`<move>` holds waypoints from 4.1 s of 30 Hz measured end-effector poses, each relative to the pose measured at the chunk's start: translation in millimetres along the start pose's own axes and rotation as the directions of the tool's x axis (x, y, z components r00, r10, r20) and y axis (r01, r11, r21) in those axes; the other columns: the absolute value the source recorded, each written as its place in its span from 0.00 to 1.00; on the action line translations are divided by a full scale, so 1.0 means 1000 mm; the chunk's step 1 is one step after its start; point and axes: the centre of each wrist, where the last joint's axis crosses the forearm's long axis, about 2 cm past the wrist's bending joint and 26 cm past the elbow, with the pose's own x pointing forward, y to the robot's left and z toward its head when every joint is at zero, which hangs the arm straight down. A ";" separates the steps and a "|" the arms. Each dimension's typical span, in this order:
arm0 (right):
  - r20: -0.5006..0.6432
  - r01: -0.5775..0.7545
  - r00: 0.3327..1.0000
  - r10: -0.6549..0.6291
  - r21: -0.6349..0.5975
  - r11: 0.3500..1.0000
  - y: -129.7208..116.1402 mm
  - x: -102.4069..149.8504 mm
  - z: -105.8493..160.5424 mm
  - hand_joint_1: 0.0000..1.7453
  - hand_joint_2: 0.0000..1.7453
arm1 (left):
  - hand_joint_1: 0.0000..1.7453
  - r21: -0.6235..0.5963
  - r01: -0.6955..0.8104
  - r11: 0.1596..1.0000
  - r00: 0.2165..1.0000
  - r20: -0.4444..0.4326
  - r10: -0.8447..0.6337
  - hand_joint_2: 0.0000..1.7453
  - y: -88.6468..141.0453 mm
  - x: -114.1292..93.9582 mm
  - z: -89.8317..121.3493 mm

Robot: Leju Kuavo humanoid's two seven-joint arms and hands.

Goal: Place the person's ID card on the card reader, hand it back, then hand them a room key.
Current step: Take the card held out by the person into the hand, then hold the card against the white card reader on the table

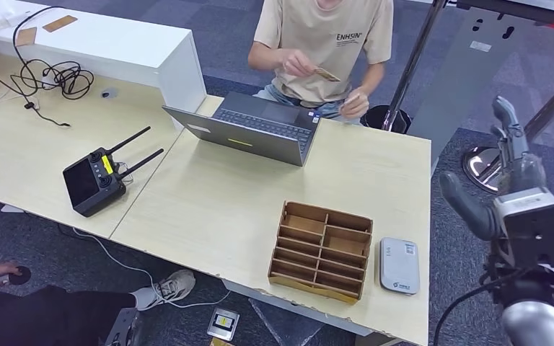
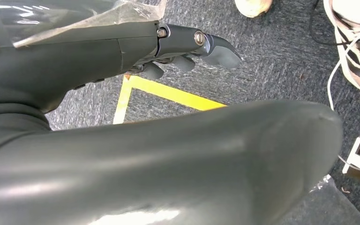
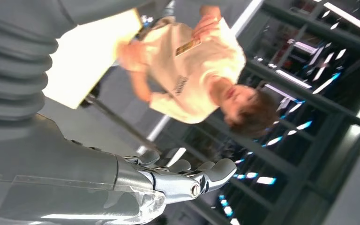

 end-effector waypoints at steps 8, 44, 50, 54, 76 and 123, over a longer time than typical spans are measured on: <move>0.108 0.083 0.990 -0.088 0.046 0.995 0.004 0.025 -0.047 0.00 0.25 | 0.00 -0.015 0.021 1.000 1.000 0.006 -0.021 0.00 0.001 0.008 -0.002; 0.128 -0.297 0.954 0.270 0.321 0.899 0.107 0.007 -0.142 0.00 1.00 | 0.00 -0.053 0.127 0.990 0.992 0.008 -0.127 0.00 -0.004 0.021 -0.004; 0.118 -0.310 0.951 0.287 0.333 0.890 0.121 -0.003 -0.145 0.23 1.00 | 0.00 -0.049 0.118 0.992 0.993 0.007 -0.118 0.00 -0.004 0.021 -0.004; 0.107 -0.318 0.948 0.299 0.343 0.884 0.128 -0.008 -0.143 1.00 1.00 | 0.00 -0.046 0.118 0.992 0.993 0.006 -0.118 0.00 -0.003 0.021 -0.004; 0.092 -0.306 0.952 0.293 0.328 0.893 0.136 -0.023 -0.133 1.00 1.00 | 0.00 -0.044 0.141 0.989 0.990 0.010 -0.140 0.00 -0.002 0.020 -0.004; 0.183 0.108 0.967 -0.176 0.331 0.937 0.135 0.064 -0.018 1.00 1.00 | 0.00 0.002 0.102 0.995 0.985 0.139 -0.101 1.00 -0.003 0.002 0.001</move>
